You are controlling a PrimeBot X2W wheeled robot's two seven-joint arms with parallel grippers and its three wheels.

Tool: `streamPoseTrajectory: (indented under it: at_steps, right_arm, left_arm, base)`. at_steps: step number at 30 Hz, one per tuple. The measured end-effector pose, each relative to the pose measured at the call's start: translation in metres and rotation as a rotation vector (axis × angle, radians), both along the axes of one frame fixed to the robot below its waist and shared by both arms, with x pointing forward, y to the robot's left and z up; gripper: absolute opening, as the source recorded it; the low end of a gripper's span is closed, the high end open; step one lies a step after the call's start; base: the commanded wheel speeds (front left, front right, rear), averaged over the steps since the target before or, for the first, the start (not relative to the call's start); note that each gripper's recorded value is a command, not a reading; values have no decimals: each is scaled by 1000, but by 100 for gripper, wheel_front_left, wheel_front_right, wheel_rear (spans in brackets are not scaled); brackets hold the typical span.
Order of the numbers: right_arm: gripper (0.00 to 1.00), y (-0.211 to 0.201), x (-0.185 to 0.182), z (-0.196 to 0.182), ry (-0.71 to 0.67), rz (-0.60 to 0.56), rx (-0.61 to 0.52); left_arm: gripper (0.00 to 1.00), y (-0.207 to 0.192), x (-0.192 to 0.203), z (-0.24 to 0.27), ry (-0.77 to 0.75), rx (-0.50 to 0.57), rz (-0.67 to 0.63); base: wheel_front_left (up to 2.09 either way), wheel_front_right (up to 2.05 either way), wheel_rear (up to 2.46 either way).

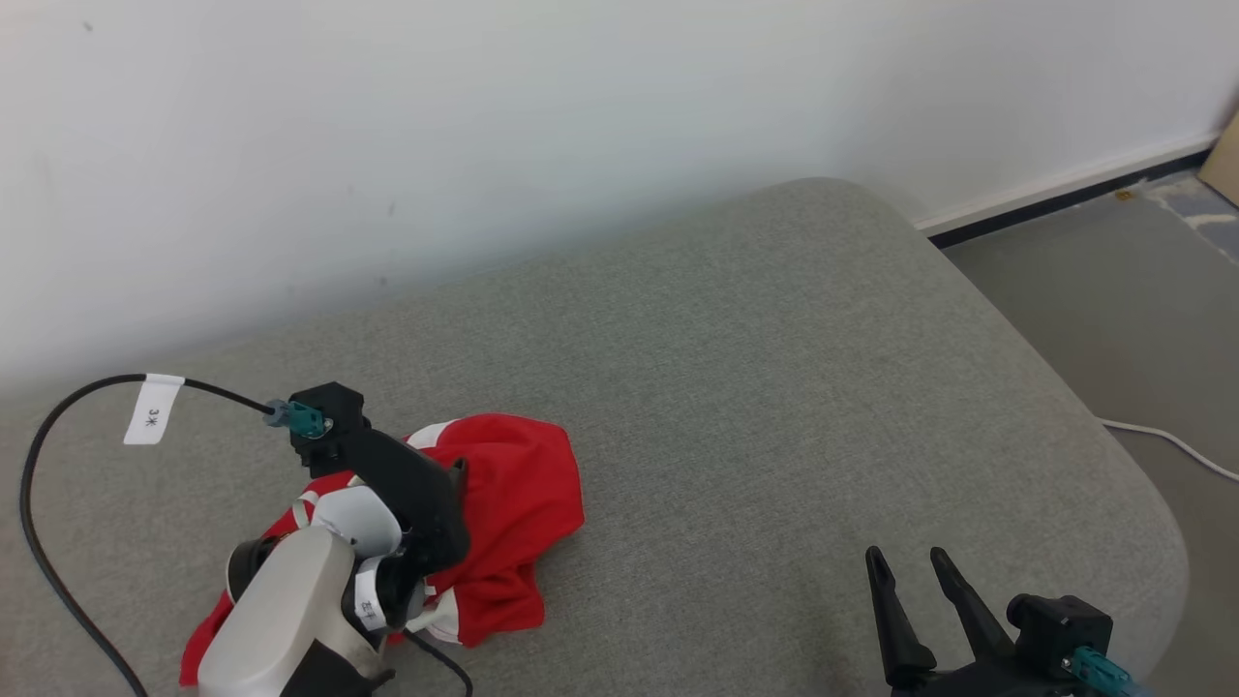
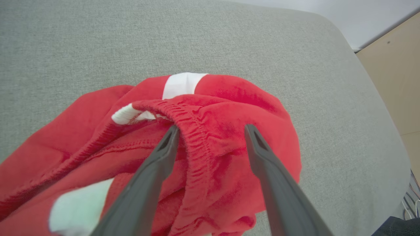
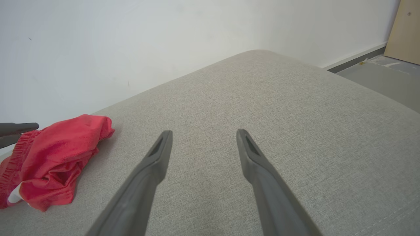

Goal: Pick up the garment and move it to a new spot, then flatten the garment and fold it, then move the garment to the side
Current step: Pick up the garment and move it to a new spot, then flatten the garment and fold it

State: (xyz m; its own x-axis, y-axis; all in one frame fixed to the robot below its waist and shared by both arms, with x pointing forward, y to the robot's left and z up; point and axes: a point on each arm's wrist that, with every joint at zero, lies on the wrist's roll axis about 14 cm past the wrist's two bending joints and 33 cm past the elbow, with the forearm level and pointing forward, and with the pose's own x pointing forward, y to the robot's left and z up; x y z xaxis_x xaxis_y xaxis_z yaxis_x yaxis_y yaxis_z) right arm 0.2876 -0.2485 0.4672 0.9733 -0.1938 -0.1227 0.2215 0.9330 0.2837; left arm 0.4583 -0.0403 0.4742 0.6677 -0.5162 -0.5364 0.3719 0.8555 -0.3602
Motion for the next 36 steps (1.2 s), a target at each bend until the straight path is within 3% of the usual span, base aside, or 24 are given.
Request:
streamPoseTrajectory:
  at_steps: [3, 4, 5, 6, 10, 15, 21, 28, 31, 36]
  right_arm:
    - [100, -3, -4, -2, 6, -14, 1]
    - [100, -4, -5, -2, 7, -16, 1]
    - [100, -4, -5, -3, 11, -19, 1]
    - [100, -4, -5, -3, 12, -19, 1]
    - [100, -5, -3, -1, 8, -18, -1]
    - [100, -3, 0, 0, 3, -11, -2]
    - [100, -2, 2, 1, -3, -5, -2]
    - [100, 2, 10, 3, -11, 16, -4]
    - [100, 9, 16, 4, -16, 42, -3]
    - [100, 21, 22, -1, 0, 84, 4]
  left_arm:
    - [100, 0, 7, -3, -1, 15, 15]
    - [89, 0, 10, -1, -10, 18, 19]
    - [14, 0, 13, -2, -17, 20, 20]
    - [0, -1, 14, 0, -27, 18, 18]
    - [0, -9, 23, 19, -130, -11, 1]
    - [0, -37, 37, 92, -384, -134, -49]
    - [0, -78, 21, 198, -676, -330, -169]
    - [0, -80, -4, 265, -862, -465, -214]
    - [0, -76, -11, 255, -848, -437, -235]
    - [0, -31, -9, 155, -653, -274, -187]
  base:
    - [0, 0, 0]
    - [0, 0, 0]
    - [0, 0, 0]
    - [0, 0, 0]
    - [0, 0, 0]
    - [0, 0, 0]
    - [0, 0, 0]
    - [0, 0, 0]
    - [0, 0, 0]
    - [0, 0, 0]
